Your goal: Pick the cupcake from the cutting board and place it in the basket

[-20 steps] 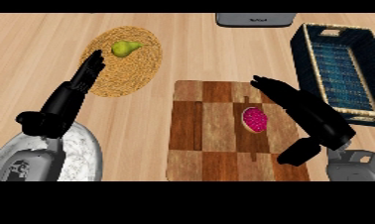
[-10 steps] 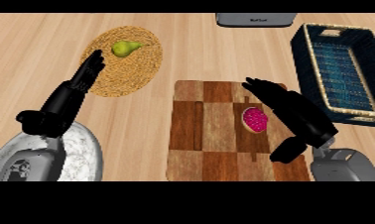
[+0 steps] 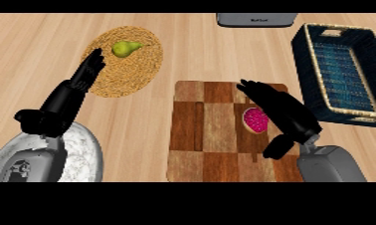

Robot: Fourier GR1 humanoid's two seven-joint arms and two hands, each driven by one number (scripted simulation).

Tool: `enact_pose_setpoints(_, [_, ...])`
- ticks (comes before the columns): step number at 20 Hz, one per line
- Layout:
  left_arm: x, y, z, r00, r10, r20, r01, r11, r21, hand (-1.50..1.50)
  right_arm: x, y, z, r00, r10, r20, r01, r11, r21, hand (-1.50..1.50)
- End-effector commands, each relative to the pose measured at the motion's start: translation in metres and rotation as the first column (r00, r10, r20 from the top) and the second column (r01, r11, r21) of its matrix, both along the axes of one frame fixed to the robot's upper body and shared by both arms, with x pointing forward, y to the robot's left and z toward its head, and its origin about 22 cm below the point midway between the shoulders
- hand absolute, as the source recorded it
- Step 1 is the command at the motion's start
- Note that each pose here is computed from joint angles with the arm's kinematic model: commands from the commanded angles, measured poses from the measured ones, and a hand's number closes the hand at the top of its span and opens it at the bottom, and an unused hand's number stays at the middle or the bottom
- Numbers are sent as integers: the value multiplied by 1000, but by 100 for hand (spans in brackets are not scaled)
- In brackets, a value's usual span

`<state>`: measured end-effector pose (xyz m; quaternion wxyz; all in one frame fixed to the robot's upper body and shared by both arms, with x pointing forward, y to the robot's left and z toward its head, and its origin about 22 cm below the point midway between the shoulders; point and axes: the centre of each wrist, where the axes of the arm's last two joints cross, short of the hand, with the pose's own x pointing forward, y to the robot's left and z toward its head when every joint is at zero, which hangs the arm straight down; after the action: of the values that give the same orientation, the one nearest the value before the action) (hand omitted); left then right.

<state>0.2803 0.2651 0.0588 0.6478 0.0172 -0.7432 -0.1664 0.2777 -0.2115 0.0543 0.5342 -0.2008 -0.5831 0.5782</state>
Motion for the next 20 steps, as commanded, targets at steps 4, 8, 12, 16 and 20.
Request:
enact_pose_setpoints(4, [7,-16,13,1000,2,2,-2,1000,-3,0,11,1,-14,999,-25,-25,24,998,-60,-150])
enact_pose_setpoints(8, [8,-7,2,1000,16,-2,-16,1000,19,0,7,-9,-28,999,-25,-41,23,998,-56,-150])
enact_pose_setpoints(12, [12,14,-13,1000,18,19,-18,1000,14,0,21,8,-33,995,3,-100,-9,998,-63,-150])
enact_pose_setpoints(16, [10,13,8,1000,4,-5,-4,1000,-2,0,22,-2,-43,985,53,-166,-70,993,-100,150])
enact_pose_setpoints(20, [2,-12,10,1000,-19,3,19,1000,-11,0,11,5,-54,987,77,-139,-94,988,-121,150])
